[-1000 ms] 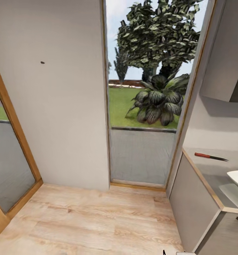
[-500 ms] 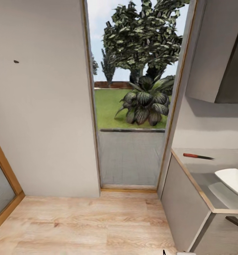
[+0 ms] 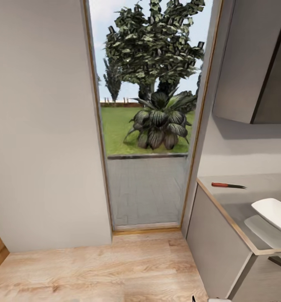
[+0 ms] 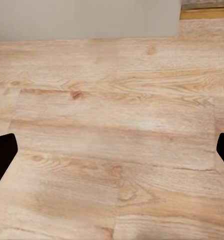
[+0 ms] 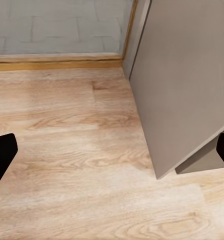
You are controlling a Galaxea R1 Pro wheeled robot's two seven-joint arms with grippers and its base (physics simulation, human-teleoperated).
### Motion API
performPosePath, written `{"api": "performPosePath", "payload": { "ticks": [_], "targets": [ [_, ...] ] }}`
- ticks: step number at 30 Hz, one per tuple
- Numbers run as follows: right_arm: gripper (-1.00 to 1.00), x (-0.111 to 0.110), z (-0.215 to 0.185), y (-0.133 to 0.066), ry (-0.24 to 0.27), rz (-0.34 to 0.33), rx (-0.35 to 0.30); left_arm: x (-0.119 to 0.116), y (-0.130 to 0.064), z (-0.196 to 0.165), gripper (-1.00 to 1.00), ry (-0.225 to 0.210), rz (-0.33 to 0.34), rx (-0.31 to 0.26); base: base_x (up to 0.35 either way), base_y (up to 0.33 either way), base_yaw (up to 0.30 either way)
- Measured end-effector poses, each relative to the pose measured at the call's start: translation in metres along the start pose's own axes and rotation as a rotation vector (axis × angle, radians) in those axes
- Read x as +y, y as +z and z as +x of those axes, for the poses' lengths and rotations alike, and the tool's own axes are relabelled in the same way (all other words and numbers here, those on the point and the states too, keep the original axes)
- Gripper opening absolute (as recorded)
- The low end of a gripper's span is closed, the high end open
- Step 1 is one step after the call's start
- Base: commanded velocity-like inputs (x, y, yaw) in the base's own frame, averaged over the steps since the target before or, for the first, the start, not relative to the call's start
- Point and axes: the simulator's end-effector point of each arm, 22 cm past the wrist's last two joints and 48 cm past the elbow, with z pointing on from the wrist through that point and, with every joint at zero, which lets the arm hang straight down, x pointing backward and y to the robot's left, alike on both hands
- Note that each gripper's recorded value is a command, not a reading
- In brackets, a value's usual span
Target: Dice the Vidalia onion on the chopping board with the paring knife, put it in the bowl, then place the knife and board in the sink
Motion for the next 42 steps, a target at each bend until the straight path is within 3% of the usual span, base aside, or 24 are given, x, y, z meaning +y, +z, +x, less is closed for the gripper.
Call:
{"api": "performPosePath", "payload": {
  "ticks": [17,42],
  "targets": [
    [1.0,0.0,-0.005,0.0,0.002,0.001,-0.012,0.0,-0.001,-0.005,1.0,-0.004,0.001,-0.012,0.191,0.21,-0.212],
    [1.0,0.0,-0.014,0.0,0.004,0.0,-0.032,-0.001,-0.002,-0.014,1.0,-0.01,0.003,-0.028,0.056,0.055,-0.211]
  ]
}}
